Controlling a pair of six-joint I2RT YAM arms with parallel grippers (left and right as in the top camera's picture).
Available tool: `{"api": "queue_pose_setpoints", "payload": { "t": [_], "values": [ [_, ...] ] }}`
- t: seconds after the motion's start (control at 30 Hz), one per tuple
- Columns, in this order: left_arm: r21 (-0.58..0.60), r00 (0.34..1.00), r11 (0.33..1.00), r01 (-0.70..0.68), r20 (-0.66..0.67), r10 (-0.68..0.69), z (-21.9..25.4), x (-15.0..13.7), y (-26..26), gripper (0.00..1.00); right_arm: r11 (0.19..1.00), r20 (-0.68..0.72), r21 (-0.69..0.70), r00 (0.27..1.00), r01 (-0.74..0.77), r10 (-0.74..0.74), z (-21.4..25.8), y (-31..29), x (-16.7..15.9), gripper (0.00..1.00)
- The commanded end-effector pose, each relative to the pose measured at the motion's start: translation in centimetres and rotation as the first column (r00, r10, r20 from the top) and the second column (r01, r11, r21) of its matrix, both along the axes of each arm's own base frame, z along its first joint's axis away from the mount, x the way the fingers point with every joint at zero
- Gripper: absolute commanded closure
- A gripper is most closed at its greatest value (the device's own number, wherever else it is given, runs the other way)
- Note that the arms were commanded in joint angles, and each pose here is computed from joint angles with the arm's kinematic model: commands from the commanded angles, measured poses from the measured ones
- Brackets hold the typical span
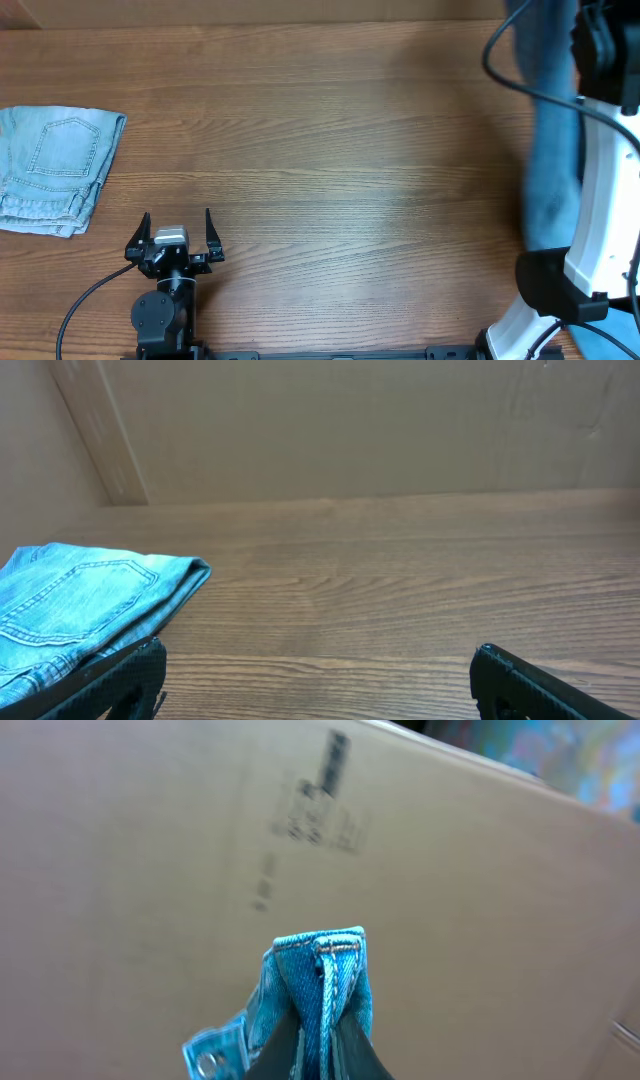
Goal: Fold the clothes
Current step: 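Lift the jeans with the right gripper and drag them leftward across table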
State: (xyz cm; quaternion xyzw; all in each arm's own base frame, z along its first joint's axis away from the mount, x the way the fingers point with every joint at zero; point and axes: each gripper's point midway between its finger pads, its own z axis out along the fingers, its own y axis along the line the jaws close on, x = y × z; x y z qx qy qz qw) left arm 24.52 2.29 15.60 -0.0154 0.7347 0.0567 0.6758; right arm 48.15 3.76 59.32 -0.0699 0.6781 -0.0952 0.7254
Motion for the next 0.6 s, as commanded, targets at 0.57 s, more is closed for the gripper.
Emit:
{"api": "queue_pose_setpoints", "payload": {
  "t": [0.57],
  "values": [
    [0.019, 1.000, 1.000, 0.002, 0.005, -0.002, 0.1, 0.0, 0.0, 0.00, 0.844, -0.354, 0.203, 0.767, -0.496, 0.535, -16.4, 24.7, 3.3, 0.96]
  ]
}}
